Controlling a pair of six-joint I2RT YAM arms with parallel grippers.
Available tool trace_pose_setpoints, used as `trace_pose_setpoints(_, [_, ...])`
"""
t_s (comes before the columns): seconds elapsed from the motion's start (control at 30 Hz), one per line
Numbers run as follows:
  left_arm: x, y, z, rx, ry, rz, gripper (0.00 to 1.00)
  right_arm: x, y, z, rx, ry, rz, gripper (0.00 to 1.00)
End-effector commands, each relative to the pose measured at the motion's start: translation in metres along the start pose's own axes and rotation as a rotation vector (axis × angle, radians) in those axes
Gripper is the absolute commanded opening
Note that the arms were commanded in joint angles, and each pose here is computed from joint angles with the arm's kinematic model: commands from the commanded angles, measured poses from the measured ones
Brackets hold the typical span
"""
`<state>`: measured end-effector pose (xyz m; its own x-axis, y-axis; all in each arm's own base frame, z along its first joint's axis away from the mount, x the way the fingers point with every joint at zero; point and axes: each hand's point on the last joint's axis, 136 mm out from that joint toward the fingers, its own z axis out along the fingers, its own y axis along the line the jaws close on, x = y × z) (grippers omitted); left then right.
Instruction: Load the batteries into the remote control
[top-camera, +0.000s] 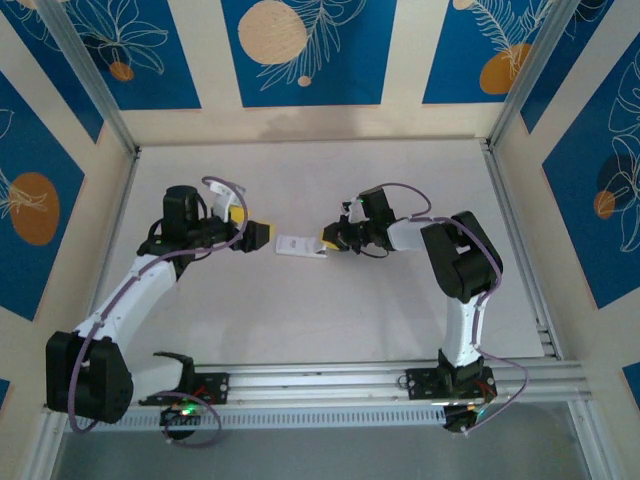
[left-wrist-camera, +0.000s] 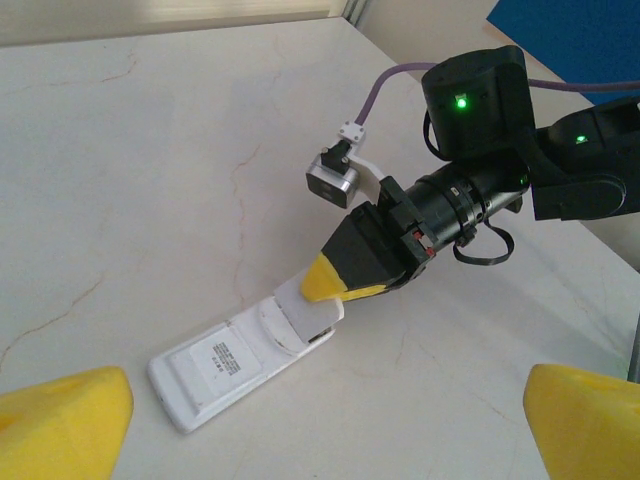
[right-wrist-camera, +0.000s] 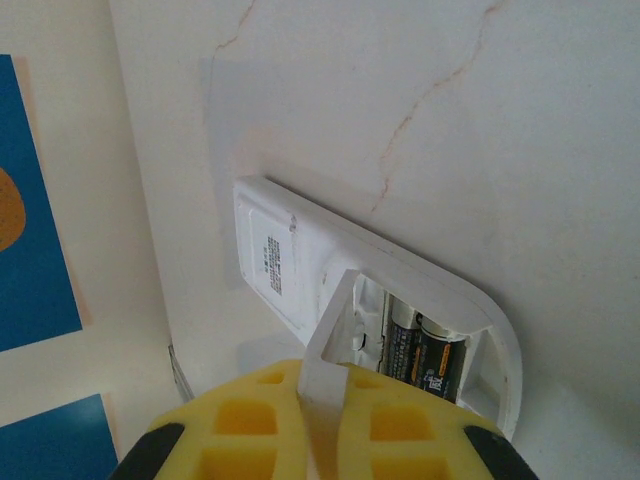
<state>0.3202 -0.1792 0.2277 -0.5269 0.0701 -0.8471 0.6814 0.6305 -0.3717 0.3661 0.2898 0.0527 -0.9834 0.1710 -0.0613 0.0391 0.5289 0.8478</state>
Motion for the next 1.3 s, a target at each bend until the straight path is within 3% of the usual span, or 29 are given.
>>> trace_pose_setpoints(0.0, [0.000, 0.000, -0.003, 0.006, 0.000, 0.011, 1.00, 0.017, -0.010, 0.003, 0.033, 0.059, 0.032, 0.05])
trace_pose_setpoints(0.43, [0.001, 0.000, -0.002, 0.006, 0.003, 0.010, 1.00, 0.017, -0.020, 0.008, 0.064, 0.056, 0.045, 0.07])
trace_pose_setpoints(1.27, [0.000, -0.003, -0.003, 0.023, -0.001, 0.016, 1.00, 0.008, -0.023, -0.010, 0.226, 0.018, -0.008, 0.34])
